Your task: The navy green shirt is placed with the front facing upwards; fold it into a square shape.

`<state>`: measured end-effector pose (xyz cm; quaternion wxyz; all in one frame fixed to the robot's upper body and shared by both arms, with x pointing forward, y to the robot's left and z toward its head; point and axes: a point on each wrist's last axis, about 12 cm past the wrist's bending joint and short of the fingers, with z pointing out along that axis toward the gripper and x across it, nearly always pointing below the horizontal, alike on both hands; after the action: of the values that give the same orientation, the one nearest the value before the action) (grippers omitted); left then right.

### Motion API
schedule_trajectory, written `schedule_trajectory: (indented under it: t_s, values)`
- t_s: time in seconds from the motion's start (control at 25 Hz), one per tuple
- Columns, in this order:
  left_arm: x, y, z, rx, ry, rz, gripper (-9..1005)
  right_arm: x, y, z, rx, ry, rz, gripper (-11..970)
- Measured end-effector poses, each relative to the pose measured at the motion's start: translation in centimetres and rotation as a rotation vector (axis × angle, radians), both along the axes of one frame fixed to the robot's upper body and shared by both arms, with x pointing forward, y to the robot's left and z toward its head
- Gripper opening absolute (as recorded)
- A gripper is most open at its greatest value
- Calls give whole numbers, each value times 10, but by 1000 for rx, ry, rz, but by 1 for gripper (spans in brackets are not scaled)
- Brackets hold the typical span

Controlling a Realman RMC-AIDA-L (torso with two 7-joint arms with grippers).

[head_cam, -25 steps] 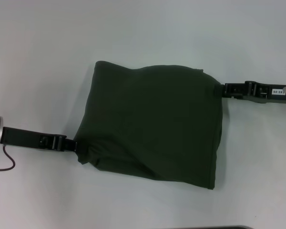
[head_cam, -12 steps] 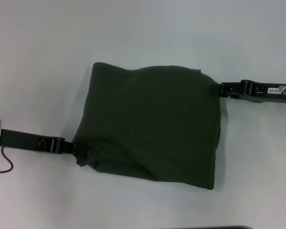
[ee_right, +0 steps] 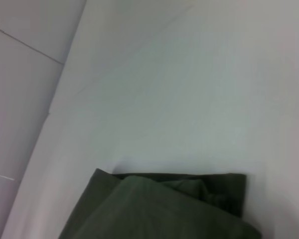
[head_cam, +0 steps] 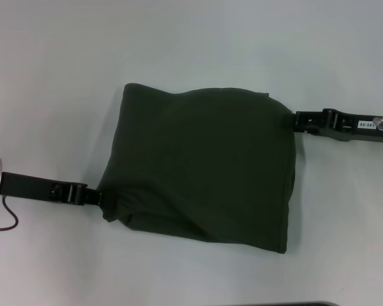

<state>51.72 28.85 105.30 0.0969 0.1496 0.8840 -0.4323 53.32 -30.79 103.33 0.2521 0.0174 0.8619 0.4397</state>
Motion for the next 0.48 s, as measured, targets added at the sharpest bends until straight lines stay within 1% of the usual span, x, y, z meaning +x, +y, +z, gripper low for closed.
schedule_trajectory:
  t_s: [0.28,0.48]
  values:
    - [0,0,0,2,-2,-1,15,3,12,-3,5,-2,-5,471]
    - [1,-1,0,4,-3,-3,15,3,10,-3,12,-3,-18,469]
